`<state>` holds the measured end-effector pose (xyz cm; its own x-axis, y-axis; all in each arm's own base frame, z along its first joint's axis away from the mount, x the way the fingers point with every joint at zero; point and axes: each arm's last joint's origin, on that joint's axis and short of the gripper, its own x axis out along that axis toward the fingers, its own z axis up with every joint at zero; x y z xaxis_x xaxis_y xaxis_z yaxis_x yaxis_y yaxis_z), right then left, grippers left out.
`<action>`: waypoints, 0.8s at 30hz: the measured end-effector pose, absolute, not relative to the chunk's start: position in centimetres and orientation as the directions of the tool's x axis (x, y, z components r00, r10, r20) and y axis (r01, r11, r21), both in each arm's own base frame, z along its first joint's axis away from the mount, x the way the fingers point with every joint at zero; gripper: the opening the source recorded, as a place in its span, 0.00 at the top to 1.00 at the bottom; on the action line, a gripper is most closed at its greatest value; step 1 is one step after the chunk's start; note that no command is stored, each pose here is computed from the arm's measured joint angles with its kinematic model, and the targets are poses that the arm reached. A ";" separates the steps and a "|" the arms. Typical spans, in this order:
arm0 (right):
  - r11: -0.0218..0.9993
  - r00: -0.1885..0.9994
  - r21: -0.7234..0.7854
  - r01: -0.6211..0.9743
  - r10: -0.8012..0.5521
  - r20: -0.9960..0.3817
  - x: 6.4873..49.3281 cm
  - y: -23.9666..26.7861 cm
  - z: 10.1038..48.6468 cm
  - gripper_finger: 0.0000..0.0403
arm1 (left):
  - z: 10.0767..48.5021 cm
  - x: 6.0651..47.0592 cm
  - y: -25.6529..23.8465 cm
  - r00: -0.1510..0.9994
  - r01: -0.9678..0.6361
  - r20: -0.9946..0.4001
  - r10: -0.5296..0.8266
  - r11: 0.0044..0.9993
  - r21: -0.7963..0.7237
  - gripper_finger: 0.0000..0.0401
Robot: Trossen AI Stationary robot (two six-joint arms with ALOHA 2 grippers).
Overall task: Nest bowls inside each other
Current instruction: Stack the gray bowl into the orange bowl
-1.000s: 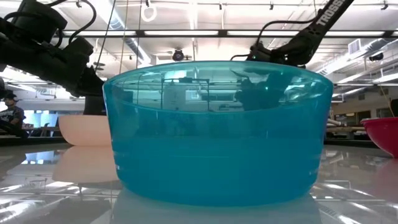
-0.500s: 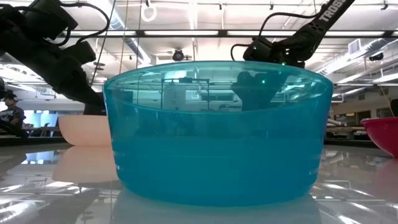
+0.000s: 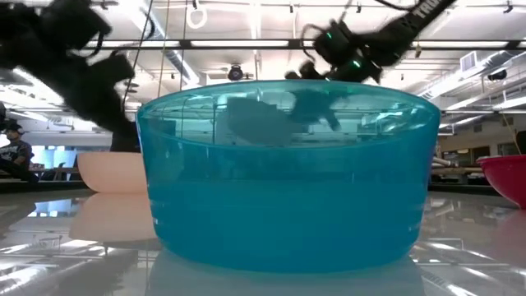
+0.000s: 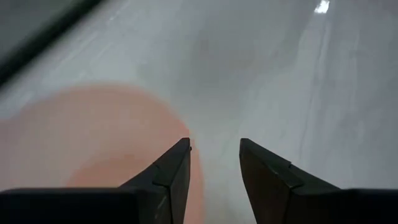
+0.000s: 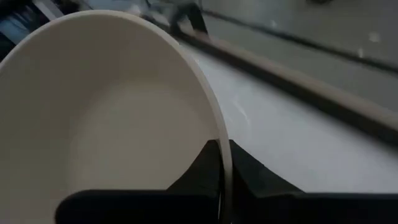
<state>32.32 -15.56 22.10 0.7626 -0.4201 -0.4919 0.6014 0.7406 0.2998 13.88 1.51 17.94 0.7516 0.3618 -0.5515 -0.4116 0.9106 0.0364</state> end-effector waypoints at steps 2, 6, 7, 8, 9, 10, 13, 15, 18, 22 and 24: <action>0.755 0.760 0.263 0.600 -0.436 -0.482 34.1 -15.8 23.6 0.97 | 20.1 14.3 1.5 0.777 -0.419 -0.509 0.370 0.908 0.021 0.65; 0.796 0.804 0.257 0.548 -0.416 -0.425 38.5 -15.9 25.5 0.97 | 23.4 14.4 1.6 0.781 -0.468 -0.460 0.422 0.884 0.016 0.65; 0.805 0.814 0.258 0.534 -0.407 -0.415 39.7 -15.9 25.6 0.97 | 24.1 14.5 1.6 0.784 -0.479 -0.440 0.437 0.878 0.019 0.65; 0.811 0.823 0.263 0.522 -0.398 -0.406 40.9 -15.9 25.6 0.97 | 24.6 14.5 1.5 0.786 -0.487 -0.423 0.451 0.873 0.026 0.65; 0.813 0.825 0.270 0.516 -0.387 -0.411 42.0 -15.9 25.1 0.97 | 24.9 14.5 1.5 0.785 -0.496 -0.410 0.465 0.867 0.033 0.65; 0.816 0.831 0.280 0.505 -0.372 -0.415 43.1 -15.9 24.7 0.97 | 25.1 14.5 1.4 0.780 -0.508 -0.401 0.480 0.861 0.044 0.65; 0.814 0.847 0.331 0.477 -0.327 -0.419 46.1 -16.2 23.4 0.97 | 24.9 14.3 1.2 0.747 -0.543 -0.407 0.526 0.836 0.084 0.65; 0.811 0.853 0.346 0.472 -0.320 -0.413 47.8 -16.4 22.8 0.97 | 24.7 14.1 1.1 0.725 -0.570 -0.407 0.557 0.816 0.102 0.65; 0.797 0.851 0.370 0.478 -0.317 -0.418 50.1 -16.6 21.9 0.97 | 24.6 13.8 1.1 0.694 -0.597 -0.407 0.594 0.791 0.136 0.65; 0.771 0.851 0.409 0.488 -0.316 -0.420 52.1 -17.2 20.3 0.96 | 24.9 13.2 1.2 0.682 -0.624 -0.383 0.623 0.769 0.139 0.65; 0.768 0.855 0.421 0.483 -0.311 -0.414 52.9 -17.4 19.5 0.96 | 25.0 12.9 1.2 0.684 -0.627 -0.376 0.625 0.767 0.136 0.65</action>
